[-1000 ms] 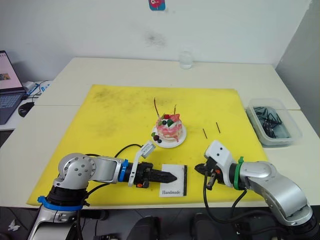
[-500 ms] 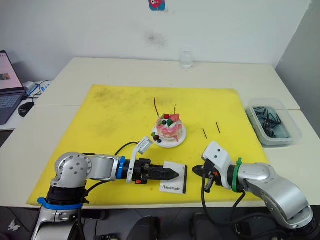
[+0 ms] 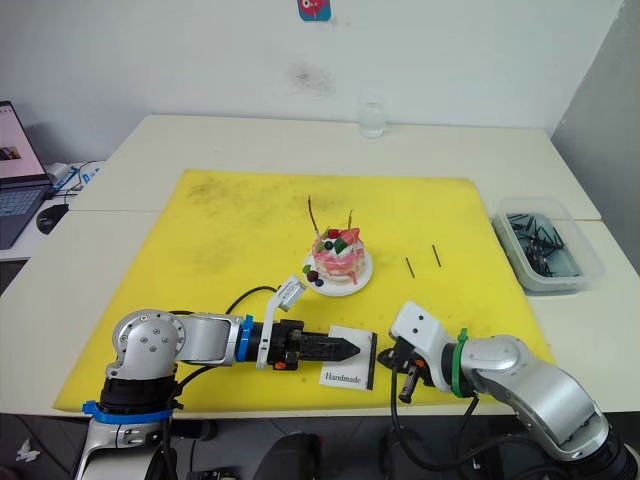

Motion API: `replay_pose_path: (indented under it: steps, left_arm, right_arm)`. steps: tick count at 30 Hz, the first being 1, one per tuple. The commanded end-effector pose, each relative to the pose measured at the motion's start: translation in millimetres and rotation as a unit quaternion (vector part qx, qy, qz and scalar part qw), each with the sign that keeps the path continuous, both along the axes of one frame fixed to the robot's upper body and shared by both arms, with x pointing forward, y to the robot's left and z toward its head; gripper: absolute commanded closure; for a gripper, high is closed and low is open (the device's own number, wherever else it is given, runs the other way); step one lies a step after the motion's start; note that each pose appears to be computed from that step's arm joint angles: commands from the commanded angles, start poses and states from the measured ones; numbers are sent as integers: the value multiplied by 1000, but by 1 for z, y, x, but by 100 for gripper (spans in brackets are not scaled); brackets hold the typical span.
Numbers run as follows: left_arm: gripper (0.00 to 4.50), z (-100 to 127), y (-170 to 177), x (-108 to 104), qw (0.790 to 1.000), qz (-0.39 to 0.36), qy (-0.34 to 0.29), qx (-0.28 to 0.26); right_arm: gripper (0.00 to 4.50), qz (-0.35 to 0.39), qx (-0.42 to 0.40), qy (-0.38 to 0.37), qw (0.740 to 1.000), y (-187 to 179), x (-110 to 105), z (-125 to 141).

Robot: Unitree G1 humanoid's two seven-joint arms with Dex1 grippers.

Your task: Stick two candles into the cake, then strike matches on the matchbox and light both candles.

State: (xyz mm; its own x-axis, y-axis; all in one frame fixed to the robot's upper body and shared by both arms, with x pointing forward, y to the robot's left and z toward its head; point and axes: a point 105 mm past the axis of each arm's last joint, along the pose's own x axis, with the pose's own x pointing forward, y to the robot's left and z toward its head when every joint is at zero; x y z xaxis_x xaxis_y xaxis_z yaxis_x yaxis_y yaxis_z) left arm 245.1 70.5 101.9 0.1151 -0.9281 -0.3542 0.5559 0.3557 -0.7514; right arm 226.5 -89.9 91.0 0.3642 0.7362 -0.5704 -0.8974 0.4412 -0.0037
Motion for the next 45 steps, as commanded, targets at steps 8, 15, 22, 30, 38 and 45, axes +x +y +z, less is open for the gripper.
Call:
replay_pose_path:
  steps: [8, 15, 22, 30, 38, 45]
  left_arm:
    - [26, -8, -1, -7, 1000, -9, 10, 18]
    - [26, -9, -1, -7, 1000, -12, 8, 23]
    - [26, -9, -2, -9, 1000, -15, 6, 23]
    - [26, -9, -2, -10, 1000, -18, 5, 23]
    - [26, -10, -2, -10, 999, -20, 5, 26]
    - [26, -12, -1, -9, 999, -18, 5, 32]
  right_arm:
    - [450, 14, -8, 20, 1000, -2, -12, -1]
    - [450, 16, 10, 12, 1000, 12, -5, -1]
    - [450, 20, 23, 10, 999, 18, -4, 2]
    - [450, 17, 31, 8, 999, 22, -2, 4]
    - [450, 14, 37, 6, 999, 25, 0, 5]
    - [450, 11, 36, 5, 999, 24, 1, 5]
